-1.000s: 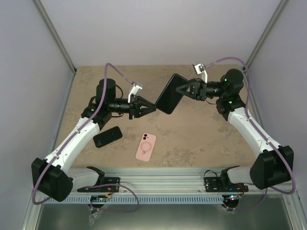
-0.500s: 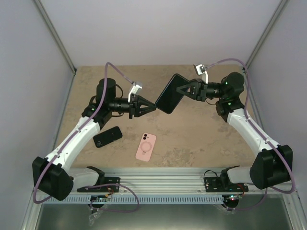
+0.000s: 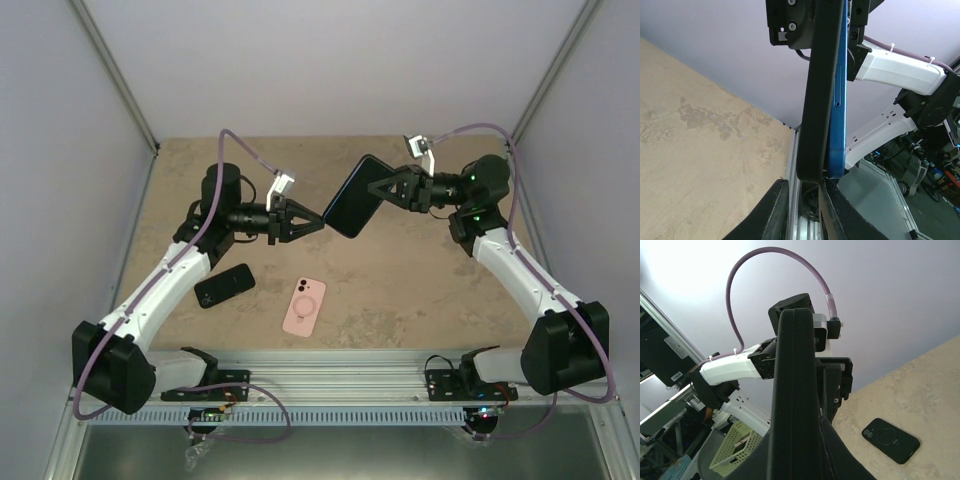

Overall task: Take the phone out of the phone case
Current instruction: Remove the phone case from the phone.

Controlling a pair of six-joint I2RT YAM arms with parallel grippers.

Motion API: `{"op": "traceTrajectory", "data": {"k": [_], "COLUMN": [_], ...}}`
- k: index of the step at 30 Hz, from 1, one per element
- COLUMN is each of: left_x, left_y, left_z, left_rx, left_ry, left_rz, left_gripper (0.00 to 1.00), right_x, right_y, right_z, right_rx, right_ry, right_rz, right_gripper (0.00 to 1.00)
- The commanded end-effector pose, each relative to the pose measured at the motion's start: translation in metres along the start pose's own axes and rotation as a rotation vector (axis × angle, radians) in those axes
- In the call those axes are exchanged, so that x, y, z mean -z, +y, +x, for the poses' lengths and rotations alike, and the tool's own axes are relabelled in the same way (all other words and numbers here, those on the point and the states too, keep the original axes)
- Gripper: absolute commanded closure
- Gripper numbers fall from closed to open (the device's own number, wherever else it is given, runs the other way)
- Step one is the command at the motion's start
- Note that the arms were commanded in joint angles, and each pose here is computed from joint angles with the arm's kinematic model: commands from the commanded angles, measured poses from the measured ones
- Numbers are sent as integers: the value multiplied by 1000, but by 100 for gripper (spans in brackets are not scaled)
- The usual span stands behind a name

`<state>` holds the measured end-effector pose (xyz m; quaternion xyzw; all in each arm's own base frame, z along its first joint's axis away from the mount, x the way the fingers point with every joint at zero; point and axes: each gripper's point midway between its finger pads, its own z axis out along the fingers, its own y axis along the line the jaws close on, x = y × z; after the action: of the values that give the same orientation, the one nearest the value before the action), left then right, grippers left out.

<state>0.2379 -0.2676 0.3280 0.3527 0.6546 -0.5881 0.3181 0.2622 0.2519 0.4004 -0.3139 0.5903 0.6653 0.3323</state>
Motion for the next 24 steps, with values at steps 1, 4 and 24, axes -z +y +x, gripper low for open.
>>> {"op": "traceTrajectory", "data": {"k": [1,4,24], "left_x": [7,6,-10], "left_y": [51,55,19], "left_z": [-5,-7,-17], "left_rx": [81,85,-70], "left_ry": [-54,-55,20], "left_rz": [-189,-199,-103], "left_gripper": [81,81,73], "right_x": [-10,-14,-35], "right_y": [56,57,43], "right_z": [23,30,82], "right_rx": [68,60,21], "right_ry": [143,161,308], "right_rz": [-160,-179,-246], "right_gripper": [100,99,100]}}
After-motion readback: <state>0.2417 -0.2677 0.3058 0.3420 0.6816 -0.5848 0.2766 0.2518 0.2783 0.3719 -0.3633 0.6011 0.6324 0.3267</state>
